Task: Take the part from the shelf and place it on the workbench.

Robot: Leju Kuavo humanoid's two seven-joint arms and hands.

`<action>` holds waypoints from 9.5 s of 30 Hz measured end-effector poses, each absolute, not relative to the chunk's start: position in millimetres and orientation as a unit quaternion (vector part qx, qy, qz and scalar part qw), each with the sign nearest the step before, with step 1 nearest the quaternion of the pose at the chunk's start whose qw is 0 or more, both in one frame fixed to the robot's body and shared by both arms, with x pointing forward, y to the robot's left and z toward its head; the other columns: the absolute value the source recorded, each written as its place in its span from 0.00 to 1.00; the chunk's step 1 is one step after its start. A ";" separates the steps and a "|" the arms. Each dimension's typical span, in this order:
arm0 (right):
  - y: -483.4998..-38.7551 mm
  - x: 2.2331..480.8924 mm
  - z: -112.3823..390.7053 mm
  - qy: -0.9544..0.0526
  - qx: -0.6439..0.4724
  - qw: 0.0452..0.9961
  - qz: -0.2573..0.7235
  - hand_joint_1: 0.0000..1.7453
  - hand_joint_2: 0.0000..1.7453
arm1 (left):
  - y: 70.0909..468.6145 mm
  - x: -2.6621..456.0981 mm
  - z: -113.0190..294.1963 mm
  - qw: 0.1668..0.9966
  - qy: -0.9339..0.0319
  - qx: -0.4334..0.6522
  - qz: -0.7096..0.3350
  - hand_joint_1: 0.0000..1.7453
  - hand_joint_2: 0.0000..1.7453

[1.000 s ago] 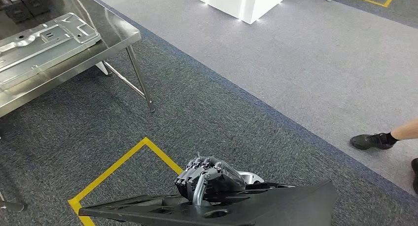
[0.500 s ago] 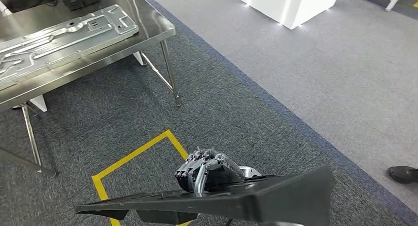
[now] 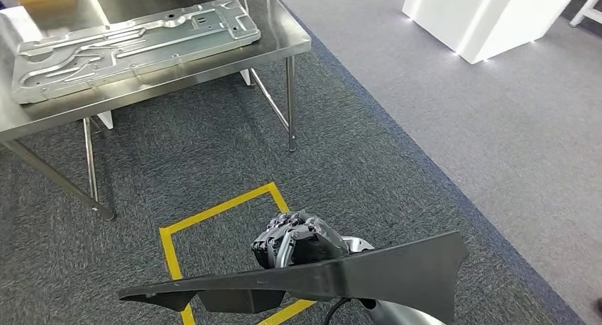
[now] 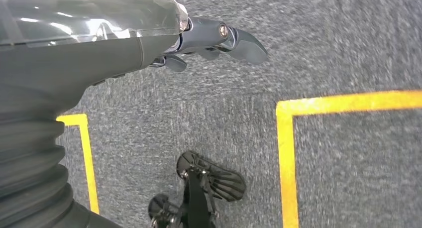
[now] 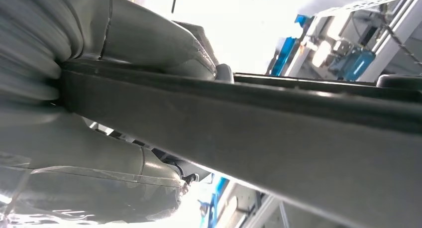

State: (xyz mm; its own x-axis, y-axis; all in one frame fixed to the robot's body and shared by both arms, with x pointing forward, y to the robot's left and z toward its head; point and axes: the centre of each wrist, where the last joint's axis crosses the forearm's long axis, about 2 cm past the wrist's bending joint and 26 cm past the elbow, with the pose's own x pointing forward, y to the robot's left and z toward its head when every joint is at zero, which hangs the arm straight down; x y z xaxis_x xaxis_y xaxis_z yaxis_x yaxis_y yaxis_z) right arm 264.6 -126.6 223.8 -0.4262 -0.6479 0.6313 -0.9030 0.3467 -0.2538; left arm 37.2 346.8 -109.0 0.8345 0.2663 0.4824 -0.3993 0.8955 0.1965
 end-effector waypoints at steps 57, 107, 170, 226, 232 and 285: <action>-142.0 264.4 224.7 -0.813 0.467 0.217 0.270 0.99 1.00 | 358.2 35.0 -108.2 0.934 -0.273 0.124 0.196 0.00 1.00; -154.6 263.5 221.3 -0.817 0.462 0.223 0.263 0.99 1.00 | 359.2 36.3 -108.0 0.934 -0.277 0.119 0.189 0.00 1.00; -174.9 243.8 247.0 -0.857 0.437 0.172 0.212 0.99 1.00 | 359.7 41.3 -107.3 0.935 -0.274 0.124 0.186 0.00 1.00; -301.6 479.5 354.2 -0.661 -0.565 0.194 0.455 0.99 1.00 | 348.5 48.0 -107.9 0.935 -0.312 0.095 0.141 0.00 1.00; -269.9 494.6 310.8 -0.563 -0.531 0.226 0.592 0.99 1.00 | 347.9 49.0 -107.9 0.930 -0.326 0.092 0.141 0.00 1.00; -194.9 469.2 382.0 -0.946 0.036 0.310 0.091 0.00 0.00 | 335.3 59.1 -107.7 0.933 -0.321 0.095 0.133 0.00 0.00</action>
